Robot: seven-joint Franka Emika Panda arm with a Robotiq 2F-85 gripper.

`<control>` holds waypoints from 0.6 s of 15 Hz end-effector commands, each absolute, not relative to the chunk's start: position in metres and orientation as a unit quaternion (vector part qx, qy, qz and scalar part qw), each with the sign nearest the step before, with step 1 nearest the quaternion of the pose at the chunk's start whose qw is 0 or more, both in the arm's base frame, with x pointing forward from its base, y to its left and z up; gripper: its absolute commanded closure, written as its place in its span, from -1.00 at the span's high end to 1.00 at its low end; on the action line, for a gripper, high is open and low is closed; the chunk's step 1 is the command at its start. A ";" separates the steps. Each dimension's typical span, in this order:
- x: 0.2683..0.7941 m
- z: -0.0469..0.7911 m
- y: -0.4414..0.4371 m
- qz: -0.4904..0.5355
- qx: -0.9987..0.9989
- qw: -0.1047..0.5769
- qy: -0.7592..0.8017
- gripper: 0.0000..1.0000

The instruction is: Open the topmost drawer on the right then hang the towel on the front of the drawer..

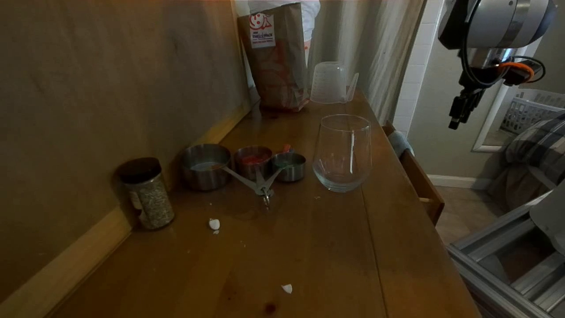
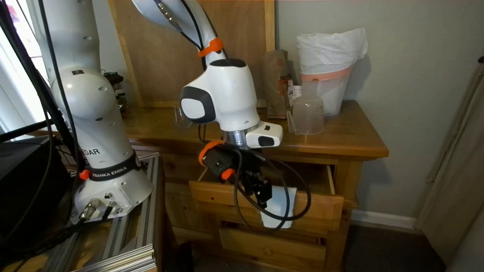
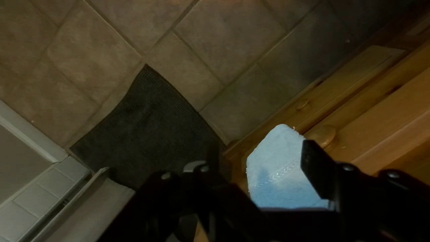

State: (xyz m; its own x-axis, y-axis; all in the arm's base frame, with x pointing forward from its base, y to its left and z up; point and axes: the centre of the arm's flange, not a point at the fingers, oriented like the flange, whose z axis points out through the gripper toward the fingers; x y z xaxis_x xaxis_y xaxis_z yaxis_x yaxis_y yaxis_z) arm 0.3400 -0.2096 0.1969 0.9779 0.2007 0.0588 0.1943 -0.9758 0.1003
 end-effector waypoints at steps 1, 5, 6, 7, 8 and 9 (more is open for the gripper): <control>0.336 0.263 -0.196 0.047 0.988 0.042 0.142 0.95; 0.333 0.290 -0.189 0.068 0.977 0.042 0.197 1.00; 0.334 0.293 -0.186 0.073 0.975 0.035 0.206 1.00; 0.335 0.295 -0.183 0.075 0.973 0.030 0.214 1.00; 0.336 0.296 -0.180 0.074 0.972 0.021 0.223 1.00; 0.337 0.297 -0.175 0.075 0.970 0.014 0.231 1.00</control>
State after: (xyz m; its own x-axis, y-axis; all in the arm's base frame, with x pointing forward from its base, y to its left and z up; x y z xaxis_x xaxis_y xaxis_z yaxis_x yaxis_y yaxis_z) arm 0.3580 -0.2049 0.2349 0.8987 0.4249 0.1086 0.4128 -0.9032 0.1174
